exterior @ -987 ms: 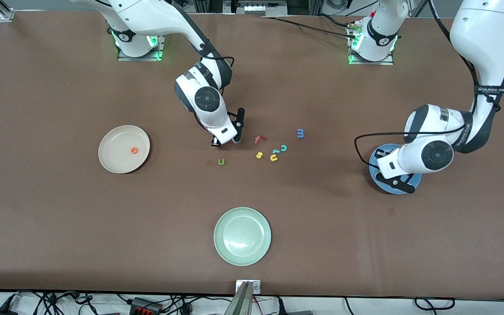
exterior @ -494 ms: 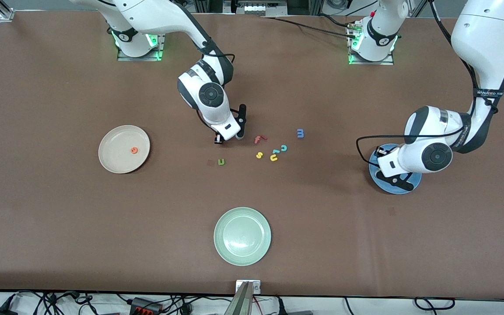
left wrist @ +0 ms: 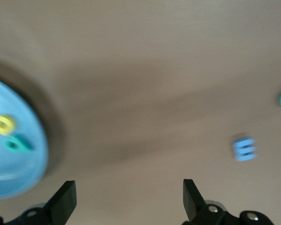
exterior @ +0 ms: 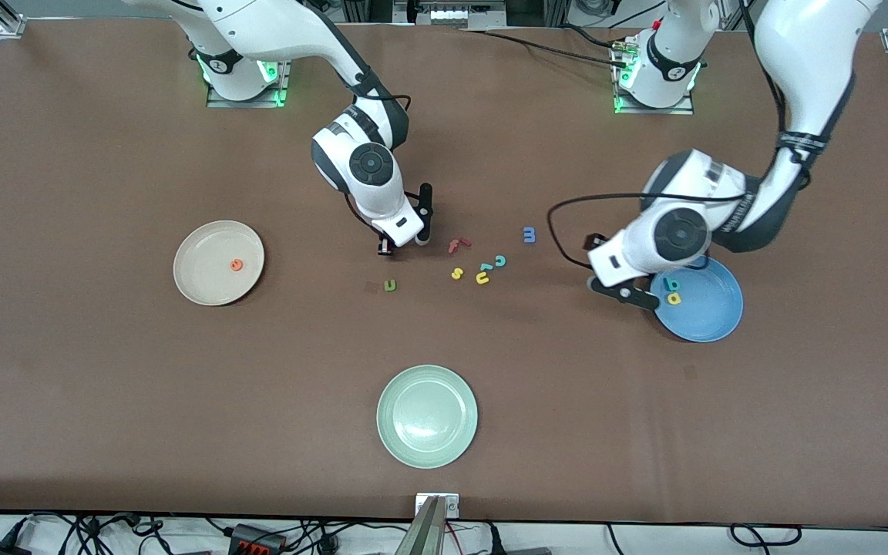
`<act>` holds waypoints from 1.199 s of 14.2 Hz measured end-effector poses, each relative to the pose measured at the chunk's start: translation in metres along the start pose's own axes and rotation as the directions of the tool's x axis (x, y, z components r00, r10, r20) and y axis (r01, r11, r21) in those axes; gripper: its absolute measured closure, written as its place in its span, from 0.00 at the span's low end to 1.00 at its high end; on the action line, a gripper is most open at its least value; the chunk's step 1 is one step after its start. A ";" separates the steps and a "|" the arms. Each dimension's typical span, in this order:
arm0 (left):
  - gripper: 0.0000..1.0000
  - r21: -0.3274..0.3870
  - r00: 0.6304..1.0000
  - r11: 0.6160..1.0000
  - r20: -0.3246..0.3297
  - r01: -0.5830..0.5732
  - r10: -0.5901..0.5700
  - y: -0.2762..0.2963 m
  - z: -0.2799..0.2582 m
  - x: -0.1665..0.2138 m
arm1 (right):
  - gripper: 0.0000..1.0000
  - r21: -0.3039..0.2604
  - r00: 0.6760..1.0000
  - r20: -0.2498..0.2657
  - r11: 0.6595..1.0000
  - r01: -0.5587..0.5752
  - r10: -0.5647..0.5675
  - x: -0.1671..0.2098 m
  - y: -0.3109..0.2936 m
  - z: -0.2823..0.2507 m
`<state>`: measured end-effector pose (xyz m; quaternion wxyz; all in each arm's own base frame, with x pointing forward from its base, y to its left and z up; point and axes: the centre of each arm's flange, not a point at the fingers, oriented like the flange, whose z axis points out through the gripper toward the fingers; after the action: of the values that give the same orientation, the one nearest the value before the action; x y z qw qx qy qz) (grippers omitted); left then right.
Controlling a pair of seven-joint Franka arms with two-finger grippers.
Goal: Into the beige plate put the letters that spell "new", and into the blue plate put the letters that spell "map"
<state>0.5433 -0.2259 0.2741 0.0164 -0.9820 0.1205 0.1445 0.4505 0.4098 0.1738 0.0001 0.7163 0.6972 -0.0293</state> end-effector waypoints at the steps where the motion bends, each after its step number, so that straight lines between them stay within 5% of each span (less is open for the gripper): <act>1: 0.00 0.002 0.999 0.999 0.003 0.045 -0.045 0.024 0.003 -0.005 | 0.71 -0.003 1.000 -0.002 1.000 0.000 0.000 0.000 0.000 -0.004; 5: 0.00 -0.053 0.982 0.982 -0.058 0.179 -0.182 0.097 0.037 -0.020 | 0.72 0.008 1.000 0.020 1.000 -0.023 0.023 -0.014 0.007 -0.006; 9: 0.00 -0.116 0.969 0.967 -0.072 0.228 -0.238 0.104 0.078 -0.032 | 0.72 0.080 0.988 0.103 0.989 -0.125 0.117 -0.069 0.035 -0.056; 12: 0.00 -0.068 0.967 0.972 -0.110 0.224 -0.231 0.110 0.089 -0.034 | 0.72 0.119 0.952 0.185 0.956 -0.269 0.245 -0.156 0.068 -0.103; 16: 0.02 -0.059 0.961 0.970 -0.134 0.236 -0.242 0.116 0.106 -0.032 | 0.72 0.157 0.863 0.239 0.859 -0.488 0.446 -0.291 0.103 -0.097; 17: 0.13 -0.068 0.961 0.970 -0.134 0.233 -0.240 0.117 0.108 -0.032 | 0.72 0.169 0.835 0.246 0.827 -0.536 0.491 -0.325 0.108 -0.088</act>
<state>0.4553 -0.3252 0.1797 -0.0004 -0.9972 -0.0007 0.0746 0.5533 0.0860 0.2712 -0.0082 0.8667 0.4659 -0.1780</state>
